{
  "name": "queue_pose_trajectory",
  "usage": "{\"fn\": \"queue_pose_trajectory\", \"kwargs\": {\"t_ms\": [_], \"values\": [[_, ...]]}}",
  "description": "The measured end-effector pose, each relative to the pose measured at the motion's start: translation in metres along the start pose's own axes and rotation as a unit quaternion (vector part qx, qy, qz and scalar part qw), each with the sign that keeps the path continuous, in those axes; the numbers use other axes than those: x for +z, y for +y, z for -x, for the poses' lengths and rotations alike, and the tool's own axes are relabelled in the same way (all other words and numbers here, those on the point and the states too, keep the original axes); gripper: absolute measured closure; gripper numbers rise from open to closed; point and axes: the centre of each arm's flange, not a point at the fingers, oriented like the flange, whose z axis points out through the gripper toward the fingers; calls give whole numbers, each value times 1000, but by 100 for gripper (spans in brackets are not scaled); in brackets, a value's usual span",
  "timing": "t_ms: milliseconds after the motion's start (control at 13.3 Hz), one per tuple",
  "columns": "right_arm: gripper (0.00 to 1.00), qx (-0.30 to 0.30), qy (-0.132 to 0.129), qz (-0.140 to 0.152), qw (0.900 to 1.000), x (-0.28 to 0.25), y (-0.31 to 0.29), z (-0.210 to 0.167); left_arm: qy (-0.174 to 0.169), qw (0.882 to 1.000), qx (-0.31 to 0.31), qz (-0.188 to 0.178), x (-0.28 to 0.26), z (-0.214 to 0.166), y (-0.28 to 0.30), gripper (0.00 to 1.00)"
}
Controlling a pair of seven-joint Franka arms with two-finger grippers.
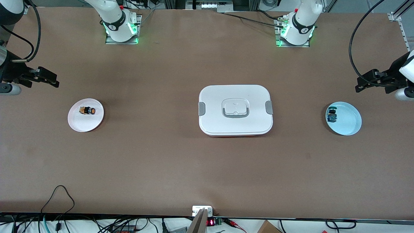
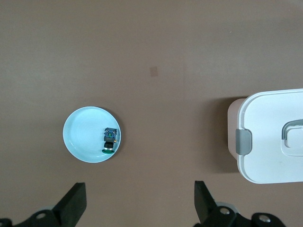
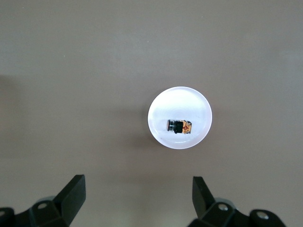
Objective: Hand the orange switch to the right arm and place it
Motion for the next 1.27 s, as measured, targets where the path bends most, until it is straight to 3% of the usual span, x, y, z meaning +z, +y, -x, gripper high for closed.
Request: {"fn": "queue_pose_trajectory", "kwargs": {"t_ms": [1274], "values": [[0,22,-7,0,1000,-22,1,6,0,1000,0,0,0,0,0,0]]}}
